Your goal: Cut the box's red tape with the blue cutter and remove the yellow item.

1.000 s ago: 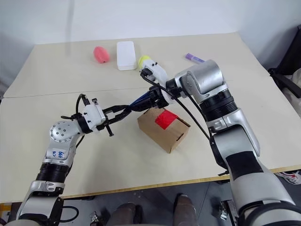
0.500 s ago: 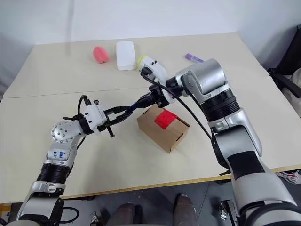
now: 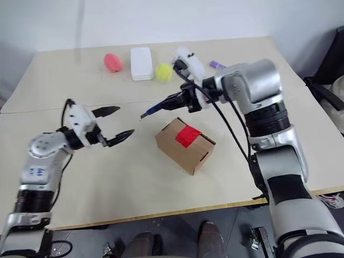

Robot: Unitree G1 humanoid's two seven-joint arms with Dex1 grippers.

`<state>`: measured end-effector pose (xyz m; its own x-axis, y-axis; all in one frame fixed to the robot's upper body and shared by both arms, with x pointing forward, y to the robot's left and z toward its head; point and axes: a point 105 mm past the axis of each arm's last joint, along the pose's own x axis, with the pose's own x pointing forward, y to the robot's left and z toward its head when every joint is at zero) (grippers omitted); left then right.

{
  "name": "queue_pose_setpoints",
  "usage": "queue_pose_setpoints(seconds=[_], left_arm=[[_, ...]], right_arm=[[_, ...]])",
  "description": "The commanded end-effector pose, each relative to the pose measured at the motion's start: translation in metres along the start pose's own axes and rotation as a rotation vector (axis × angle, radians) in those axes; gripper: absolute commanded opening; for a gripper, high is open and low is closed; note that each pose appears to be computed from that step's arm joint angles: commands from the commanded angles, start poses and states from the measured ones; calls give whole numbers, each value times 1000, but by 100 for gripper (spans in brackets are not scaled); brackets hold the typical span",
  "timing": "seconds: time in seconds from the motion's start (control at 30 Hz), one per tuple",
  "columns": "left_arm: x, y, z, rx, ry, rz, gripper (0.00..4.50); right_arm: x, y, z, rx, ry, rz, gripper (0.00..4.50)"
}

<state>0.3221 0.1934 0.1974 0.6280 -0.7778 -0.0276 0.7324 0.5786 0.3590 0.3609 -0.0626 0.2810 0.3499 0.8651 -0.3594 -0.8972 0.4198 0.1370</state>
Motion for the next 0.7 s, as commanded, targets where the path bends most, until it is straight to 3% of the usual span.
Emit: queue_pose_setpoints(seconds=[0.03,0.23,0.27,0.5,0.7], left_arm=[[12,-22,27,-41,-67,-105,450],[41,-48,39,-106,-114,-233,450],[48,-56,40,-117,-106,-285,432],[88,-73,44,-148,-61,-438,241],[110,-81,36,-152,46,-498,59]], right_arm=[[-16,6,15,-42,-91,-24,13],[-38,5,15,-41,-164,-98,13],[-42,4,15,-36,-177,-118,13],[-70,2,4,-2,-232,-249,13],[-80,6,-19,-4,-187,-336,13]])
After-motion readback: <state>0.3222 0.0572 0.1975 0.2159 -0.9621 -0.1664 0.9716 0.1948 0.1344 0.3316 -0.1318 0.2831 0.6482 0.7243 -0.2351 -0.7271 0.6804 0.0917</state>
